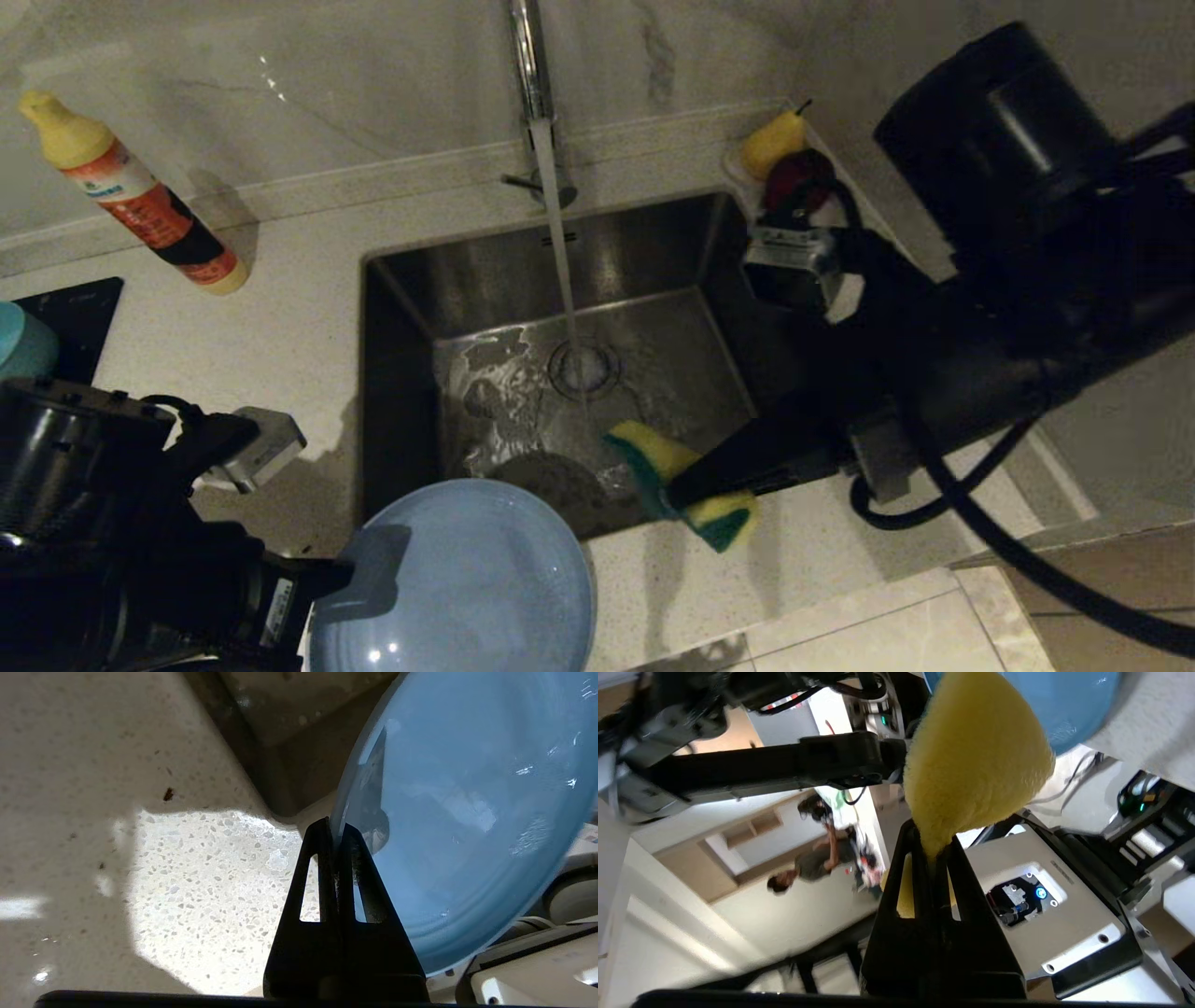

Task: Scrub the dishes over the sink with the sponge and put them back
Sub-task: Wipe the plate

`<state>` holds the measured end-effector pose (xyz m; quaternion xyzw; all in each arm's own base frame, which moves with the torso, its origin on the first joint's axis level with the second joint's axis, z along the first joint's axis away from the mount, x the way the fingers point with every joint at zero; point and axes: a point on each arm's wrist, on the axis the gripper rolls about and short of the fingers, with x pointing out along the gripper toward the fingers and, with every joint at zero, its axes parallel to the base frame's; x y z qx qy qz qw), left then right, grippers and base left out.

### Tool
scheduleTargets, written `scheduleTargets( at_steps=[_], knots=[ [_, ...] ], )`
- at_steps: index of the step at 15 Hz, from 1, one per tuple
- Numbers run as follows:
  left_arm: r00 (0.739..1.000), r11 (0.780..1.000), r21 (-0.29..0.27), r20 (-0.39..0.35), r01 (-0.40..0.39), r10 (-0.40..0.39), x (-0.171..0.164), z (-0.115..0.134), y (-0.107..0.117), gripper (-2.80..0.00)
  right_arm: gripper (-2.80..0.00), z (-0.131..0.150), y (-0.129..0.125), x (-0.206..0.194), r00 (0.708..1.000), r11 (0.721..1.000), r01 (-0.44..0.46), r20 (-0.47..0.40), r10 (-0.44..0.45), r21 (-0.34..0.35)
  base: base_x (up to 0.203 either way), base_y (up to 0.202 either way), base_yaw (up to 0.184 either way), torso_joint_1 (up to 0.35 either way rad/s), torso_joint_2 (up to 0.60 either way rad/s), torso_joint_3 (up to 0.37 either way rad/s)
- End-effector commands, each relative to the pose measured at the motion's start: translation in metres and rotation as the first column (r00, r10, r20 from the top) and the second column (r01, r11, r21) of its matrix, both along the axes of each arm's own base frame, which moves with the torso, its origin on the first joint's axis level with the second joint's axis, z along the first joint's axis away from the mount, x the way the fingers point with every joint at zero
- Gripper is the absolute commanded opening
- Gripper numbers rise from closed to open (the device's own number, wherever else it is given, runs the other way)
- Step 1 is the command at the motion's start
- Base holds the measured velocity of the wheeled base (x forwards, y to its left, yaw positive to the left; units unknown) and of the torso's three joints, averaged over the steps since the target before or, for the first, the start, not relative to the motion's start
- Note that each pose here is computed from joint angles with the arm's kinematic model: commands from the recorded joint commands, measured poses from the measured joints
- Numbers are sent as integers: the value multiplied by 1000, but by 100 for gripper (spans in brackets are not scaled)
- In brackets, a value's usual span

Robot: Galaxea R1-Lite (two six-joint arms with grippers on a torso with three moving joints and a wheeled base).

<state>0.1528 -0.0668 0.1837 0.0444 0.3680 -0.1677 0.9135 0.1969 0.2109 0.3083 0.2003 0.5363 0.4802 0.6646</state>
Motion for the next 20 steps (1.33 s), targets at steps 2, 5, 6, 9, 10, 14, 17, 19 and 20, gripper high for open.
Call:
scheduleTargets(
  at_steps=[2,5,6,9,10,14,17,19,20],
  knots=[
    [999,999,32,-39,-4,5,-1,-15,0,-280,-280,-32,47,19,994,996,-54,-99,47,-76,0,0,0,0,0,0],
    [999,999,41,-41,-31,33,3,-16,0,-280,-280,-41,69,23,988,990,-90,-131,75,-106,0,0,0,0,0,0],
    [999,998,43,-27,-41,42,4,-16,0,-280,-280,-47,77,23,986,988,-105,-142,87,-117,0,0,0,0,0,0],
    [999,998,40,6,-51,50,6,-14,-1,-280,-280,-69,100,21,979,977,-148,-164,122,-152,0,0,0,0,0,0],
    [999,998,43,0,-50,50,6,-15,-1,-280,-280,-76,105,24,978,976,-150,-168,123,-159,0,0,0,0,0,0],
    [999,997,60,-16,-43,44,7,-20,-1,-280,-280,-110,125,34,973,966,-159,-196,118,-205,0,0,0,0,0,0],
    [999,997,72,-29,-35,37,5,-24,-1,-280,-280,-127,133,39,985,957,-115,-154,75,-267,0,0,0,0,0,0],
    [999,996,80,-41,-26,29,5,-27,-2,-280,-280,-130,135,40,985,956,-116,-159,74,-271,0,0,0,0,0,0],
    [999,997,81,-44,-20,24,4,-28,-3,-280,-280,-130,135,40,985,956,-116,-157,76,-268,0,0,0,0,0,0]
  ],
)
